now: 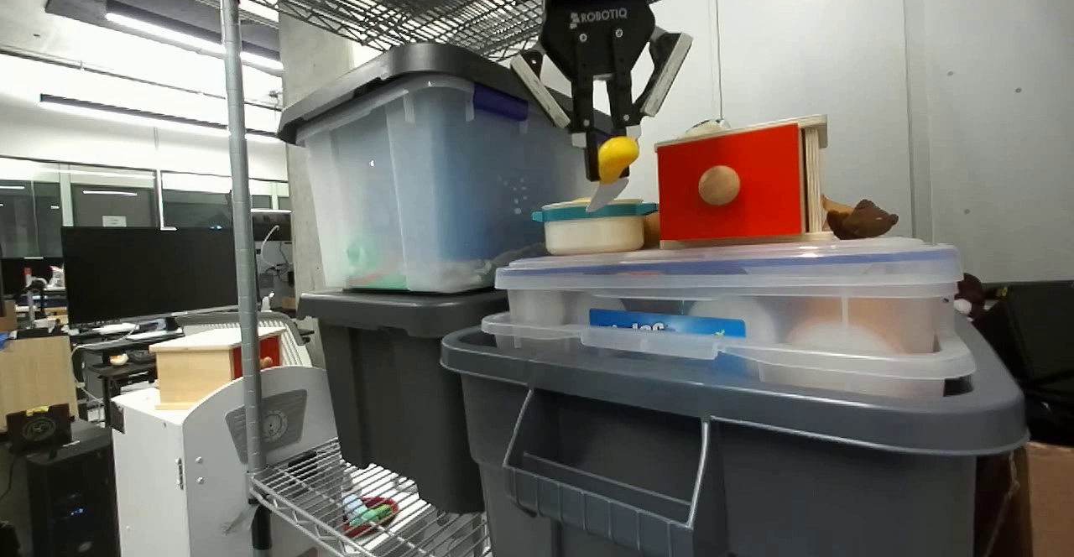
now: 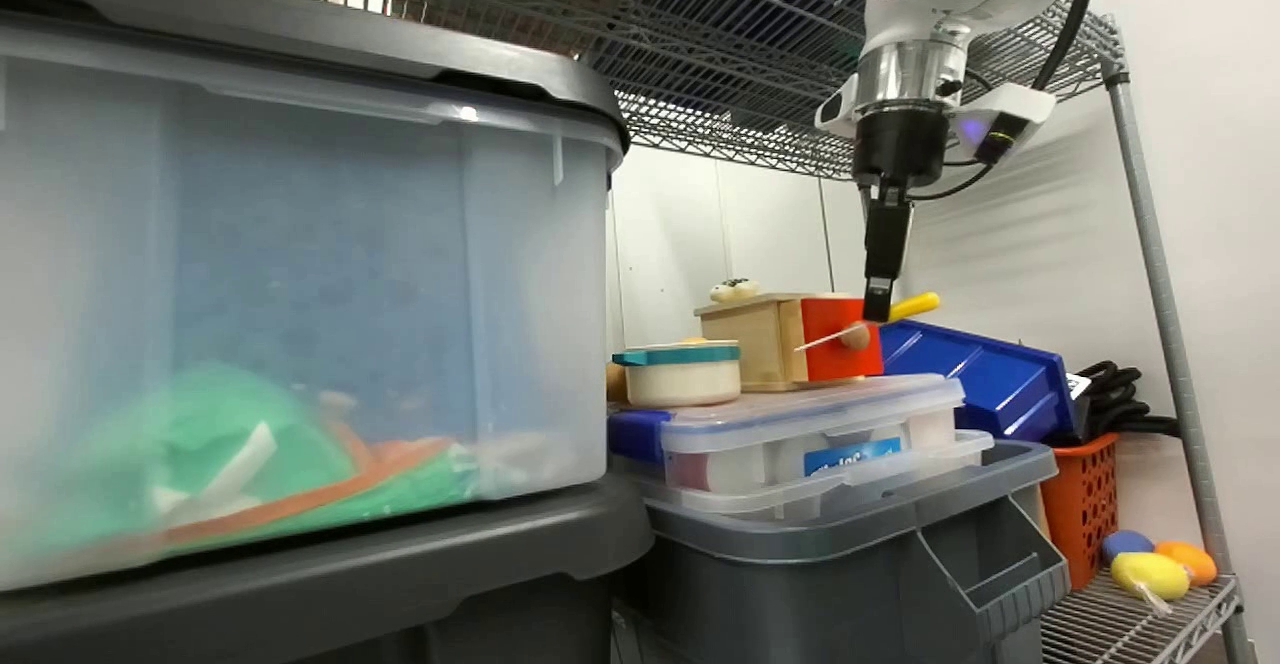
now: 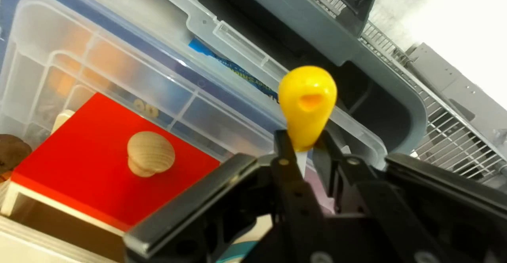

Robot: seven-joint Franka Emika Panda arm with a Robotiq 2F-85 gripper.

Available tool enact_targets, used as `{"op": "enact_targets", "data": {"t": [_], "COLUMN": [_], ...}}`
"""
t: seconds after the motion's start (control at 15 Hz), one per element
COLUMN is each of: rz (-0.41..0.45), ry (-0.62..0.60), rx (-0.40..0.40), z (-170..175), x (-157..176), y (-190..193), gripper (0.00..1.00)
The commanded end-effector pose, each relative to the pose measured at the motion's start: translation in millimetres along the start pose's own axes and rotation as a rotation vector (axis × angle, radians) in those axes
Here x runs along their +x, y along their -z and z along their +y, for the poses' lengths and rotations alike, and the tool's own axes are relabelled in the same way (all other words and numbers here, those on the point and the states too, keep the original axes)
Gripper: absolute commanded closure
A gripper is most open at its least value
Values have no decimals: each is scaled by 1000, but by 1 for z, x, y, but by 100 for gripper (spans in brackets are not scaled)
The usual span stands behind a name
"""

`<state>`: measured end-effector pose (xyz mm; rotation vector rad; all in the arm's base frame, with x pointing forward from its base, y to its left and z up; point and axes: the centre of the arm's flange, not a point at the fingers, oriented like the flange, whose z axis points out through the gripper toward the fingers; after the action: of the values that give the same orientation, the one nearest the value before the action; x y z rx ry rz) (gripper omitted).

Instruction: Open the red drawer, pick up the knife from the top of the drawer and put it in the red drawer

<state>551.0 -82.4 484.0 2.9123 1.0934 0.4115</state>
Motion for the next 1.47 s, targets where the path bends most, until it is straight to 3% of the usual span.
{"op": "enact_targets", "data": {"t": [0.0, 1.4], "rz": [38, 113], "ry": [-9, -65], "rx": [-22, -67], "z": [10, 33], "x": [8, -3], "y": [1, 16], "gripper": [95, 95]}}
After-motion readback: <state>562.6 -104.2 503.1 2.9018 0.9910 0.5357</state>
